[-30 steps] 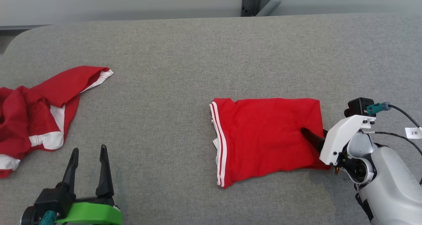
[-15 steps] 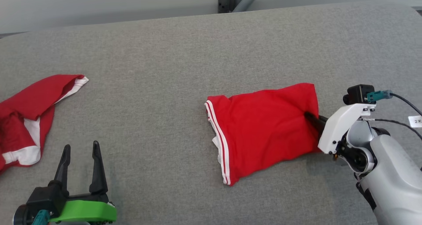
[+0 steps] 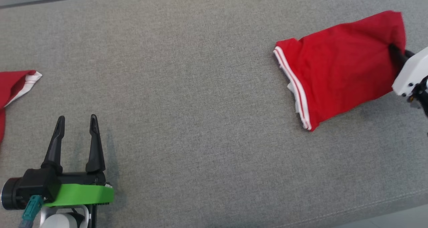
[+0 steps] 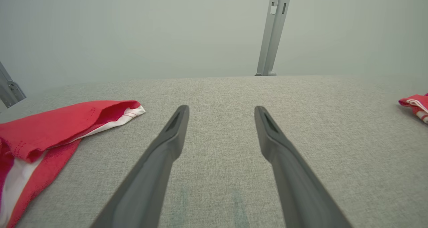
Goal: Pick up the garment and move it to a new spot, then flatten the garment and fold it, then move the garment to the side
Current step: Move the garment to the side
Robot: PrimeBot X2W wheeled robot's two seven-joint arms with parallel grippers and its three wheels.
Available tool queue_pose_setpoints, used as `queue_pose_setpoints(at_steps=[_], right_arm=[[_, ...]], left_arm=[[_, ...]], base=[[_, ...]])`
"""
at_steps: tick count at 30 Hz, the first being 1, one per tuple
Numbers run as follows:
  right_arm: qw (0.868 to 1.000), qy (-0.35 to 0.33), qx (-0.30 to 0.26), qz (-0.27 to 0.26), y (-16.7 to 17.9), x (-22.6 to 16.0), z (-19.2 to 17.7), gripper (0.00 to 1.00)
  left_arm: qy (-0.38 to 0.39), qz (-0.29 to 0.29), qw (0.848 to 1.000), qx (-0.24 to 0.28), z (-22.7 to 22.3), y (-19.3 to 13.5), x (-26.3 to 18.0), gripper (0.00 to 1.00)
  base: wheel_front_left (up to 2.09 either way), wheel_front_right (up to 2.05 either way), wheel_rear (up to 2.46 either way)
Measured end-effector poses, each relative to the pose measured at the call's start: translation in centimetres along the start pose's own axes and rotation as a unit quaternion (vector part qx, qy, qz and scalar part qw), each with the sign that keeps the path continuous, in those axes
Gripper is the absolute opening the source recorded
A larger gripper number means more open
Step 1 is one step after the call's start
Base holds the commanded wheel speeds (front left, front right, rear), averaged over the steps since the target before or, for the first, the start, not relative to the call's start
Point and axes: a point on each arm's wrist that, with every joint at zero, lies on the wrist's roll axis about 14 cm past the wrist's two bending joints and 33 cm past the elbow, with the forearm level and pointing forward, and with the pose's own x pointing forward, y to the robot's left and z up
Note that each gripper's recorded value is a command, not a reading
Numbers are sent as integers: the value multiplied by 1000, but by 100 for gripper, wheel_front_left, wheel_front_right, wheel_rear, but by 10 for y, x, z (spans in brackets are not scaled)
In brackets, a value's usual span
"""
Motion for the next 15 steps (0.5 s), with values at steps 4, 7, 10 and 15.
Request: queue_pose_setpoints(at_steps=[4,7,10,15], right_arm=[[998,3,-8,-56,-41,11,10,0],[995,14,-13,-95,-68,19,9,0],[991,23,-23,-130,-91,23,8,0],[986,19,-32,-161,-107,30,12,0]], left_arm=[[18,-1,1000,8,-16,7,7,100],[35,1,999,12,-29,13,8,100],[47,6,999,14,-38,19,8,100],[55,17,998,21,-42,29,4,100]], base=[[0,0,0],[0,0,0],[0,0,0],[0,0,0]])
